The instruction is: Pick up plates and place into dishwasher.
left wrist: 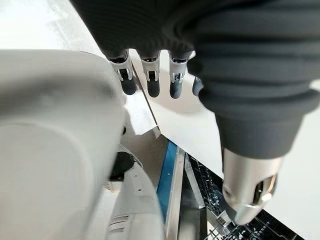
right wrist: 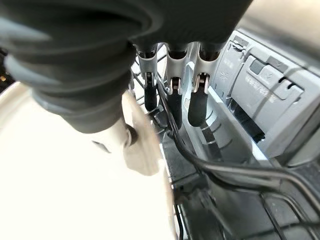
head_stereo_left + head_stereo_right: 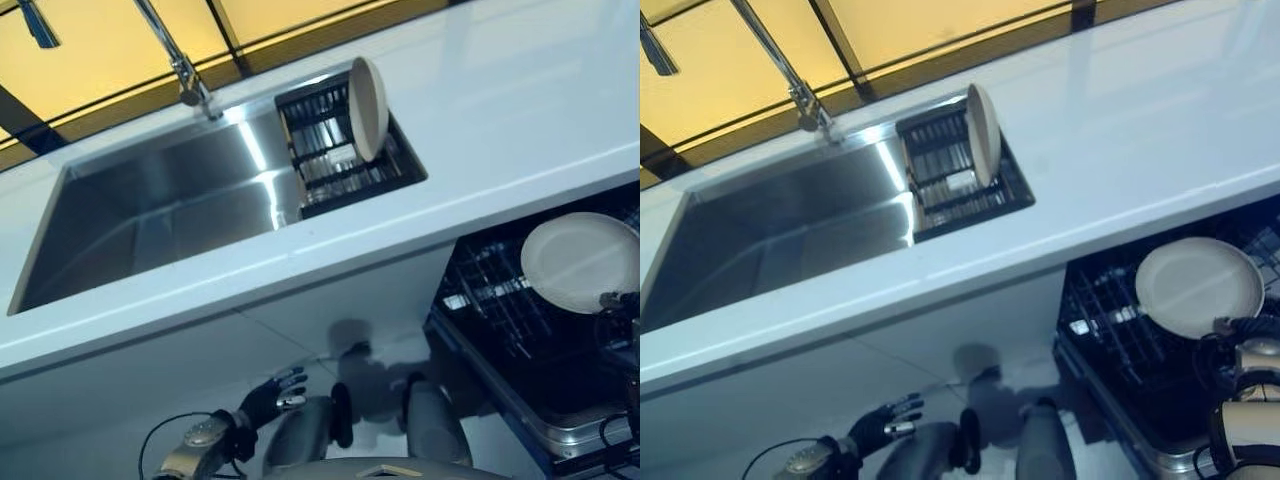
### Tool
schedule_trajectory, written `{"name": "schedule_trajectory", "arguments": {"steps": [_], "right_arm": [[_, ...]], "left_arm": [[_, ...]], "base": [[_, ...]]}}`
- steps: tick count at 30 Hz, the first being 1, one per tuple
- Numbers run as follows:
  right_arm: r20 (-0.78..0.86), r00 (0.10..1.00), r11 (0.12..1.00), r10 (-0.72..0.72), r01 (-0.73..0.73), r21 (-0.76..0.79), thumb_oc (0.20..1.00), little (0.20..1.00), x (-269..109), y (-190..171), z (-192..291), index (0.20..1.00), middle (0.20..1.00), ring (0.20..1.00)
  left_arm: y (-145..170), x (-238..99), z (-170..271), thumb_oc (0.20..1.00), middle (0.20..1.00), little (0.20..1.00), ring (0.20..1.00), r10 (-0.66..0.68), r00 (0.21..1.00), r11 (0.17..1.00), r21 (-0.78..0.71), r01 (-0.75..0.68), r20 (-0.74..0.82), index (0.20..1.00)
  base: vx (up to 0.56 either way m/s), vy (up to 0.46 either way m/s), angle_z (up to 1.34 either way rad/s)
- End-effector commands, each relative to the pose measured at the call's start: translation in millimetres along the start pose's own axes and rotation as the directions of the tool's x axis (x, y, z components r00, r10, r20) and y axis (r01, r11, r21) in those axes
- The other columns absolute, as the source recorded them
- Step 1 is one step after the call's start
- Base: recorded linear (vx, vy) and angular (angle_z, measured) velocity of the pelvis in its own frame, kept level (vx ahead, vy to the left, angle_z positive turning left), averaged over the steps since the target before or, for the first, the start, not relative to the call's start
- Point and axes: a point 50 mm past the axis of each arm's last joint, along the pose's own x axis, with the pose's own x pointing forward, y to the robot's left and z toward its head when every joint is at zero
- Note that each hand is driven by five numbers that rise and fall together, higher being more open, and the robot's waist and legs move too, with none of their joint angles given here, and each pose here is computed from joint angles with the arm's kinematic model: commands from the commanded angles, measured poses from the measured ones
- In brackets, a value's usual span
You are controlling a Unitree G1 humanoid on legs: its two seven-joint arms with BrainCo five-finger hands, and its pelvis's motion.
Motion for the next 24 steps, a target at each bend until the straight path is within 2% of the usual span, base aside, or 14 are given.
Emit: {"name": "schedule_trajectory", "arguments": {"steps": [1, 11, 16, 24], "right_arm": [[0.075, 0.997, 0.998, 0.006, -0.01, 0.06, 0.2, 0.2, -1, 1, 28, 0.2, 0.2, 0.2], [0.134, 0.99, 0.992, -0.04, 0.023, 0.122, 0.2, 0.2, -2, -4, 40, 0.2, 0.2, 0.2], [0.222, 0.971, 0.994, -0.09, 0.073, 0.085, 0.2, 0.2, -4, -1, 47, 0.2, 0.2, 0.2], [0.425, 0.895, 0.966, -0.132, 0.212, -0.148, 0.2, 0.2, -16, 23, 51, 0.2, 0.2, 0.2]], "left_arm": [[5, -3, 21, 1.0, 1.0, 1.0, 1.0, 0.003, 0.995, 1.0, 0.025, -0.006, 0.097, 1.0], [10, -4, 28, 1.0, 1.0, 1.0, 1.0, 0.012, 0.992, 0.999, 0.047, -0.018, 0.122, 1.0], [13, -6, 31, 1.0, 1.0, 1.0, 1.0, 0.026, 0.991, 0.999, 0.042, -0.032, 0.134, 1.0], [16, -7, 34, 1.0, 1.0, 1.0, 1.0, 0.049, 0.985, 0.998, 0.021, -0.053, 0.163, 1.0]], "base": [[-0.12, 0.003, 0.02], [-0.04, -0.009, 0.0], [0.0, 0.001, -0.02], [-0.02, 0.016, -0.07]]}}
